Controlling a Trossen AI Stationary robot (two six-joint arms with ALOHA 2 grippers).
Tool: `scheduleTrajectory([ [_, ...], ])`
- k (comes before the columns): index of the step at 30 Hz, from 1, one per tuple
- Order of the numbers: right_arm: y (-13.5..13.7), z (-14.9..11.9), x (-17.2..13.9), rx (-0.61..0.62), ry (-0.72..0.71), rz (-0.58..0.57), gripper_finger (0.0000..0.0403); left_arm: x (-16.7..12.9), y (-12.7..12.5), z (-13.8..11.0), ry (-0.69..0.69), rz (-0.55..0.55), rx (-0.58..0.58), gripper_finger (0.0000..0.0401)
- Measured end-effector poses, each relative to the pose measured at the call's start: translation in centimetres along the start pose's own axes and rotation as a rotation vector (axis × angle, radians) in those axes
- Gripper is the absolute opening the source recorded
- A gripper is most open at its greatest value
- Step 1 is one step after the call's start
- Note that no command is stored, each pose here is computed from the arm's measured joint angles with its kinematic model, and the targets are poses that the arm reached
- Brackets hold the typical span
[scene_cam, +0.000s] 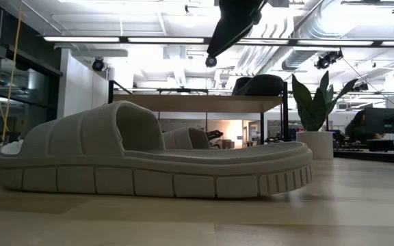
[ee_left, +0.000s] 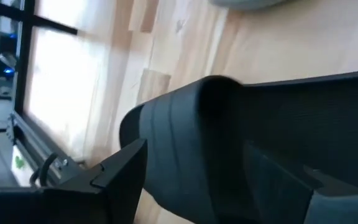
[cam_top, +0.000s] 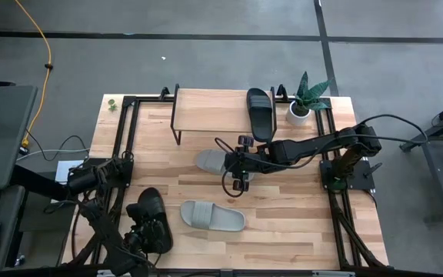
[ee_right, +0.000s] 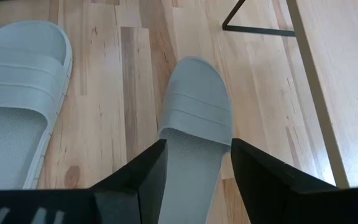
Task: Pick and place slides into the shelf
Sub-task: Put the black slide on the shelf
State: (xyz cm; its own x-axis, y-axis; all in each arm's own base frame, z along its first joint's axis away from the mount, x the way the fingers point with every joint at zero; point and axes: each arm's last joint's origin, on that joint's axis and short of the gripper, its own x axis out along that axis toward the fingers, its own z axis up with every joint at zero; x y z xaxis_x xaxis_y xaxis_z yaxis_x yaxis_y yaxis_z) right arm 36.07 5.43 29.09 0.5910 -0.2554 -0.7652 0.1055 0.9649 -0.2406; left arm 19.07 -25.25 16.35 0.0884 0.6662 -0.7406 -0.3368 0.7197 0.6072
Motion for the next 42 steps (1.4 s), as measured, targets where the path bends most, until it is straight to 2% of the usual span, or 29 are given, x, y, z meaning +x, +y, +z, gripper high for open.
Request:
scheduleTrajectory([
  [7, 0.00, 0.00, 0.00, 0.000, 0.000, 0.001, 0.0170, 1.15, 0.22, -0.17, 0.045, 0.037, -0.009, 0.0229],
  [18, 0.00, 0.00, -0.01, 0.002, 0.000, 0.001, 0.0170, 1.27, 0.25, -0.11, 0.021, 0.045, -0.030, 0.0180],
  [24, -0.01, 0.01, -0.02, 0.002, 0.000, 0.001, 0.0170, 1.27, 0.19, -0.10, 0.021, 0.040, -0.037, 0.0118],
  [31, -0.01, 0.01, -0.02, 0.002, 0.000, 0.001, 0.0170, 1.27, 0.25, -0.12, 0.024, 0.045, -0.034, 0.0015],
  [37, 0.00, 0.01, -0.02, 0.002, -0.001, 0.001, 0.0170, 1.27, 0.26, -0.12, 0.024, 0.046, -0.033, 0.0022],
  [42, 0.01, 0.01, -0.03, 0.002, 0.000, 0.001, 0.0170, 1.26, 0.37, -0.13, 0.026, 0.056, -0.007, 0.0006],
])
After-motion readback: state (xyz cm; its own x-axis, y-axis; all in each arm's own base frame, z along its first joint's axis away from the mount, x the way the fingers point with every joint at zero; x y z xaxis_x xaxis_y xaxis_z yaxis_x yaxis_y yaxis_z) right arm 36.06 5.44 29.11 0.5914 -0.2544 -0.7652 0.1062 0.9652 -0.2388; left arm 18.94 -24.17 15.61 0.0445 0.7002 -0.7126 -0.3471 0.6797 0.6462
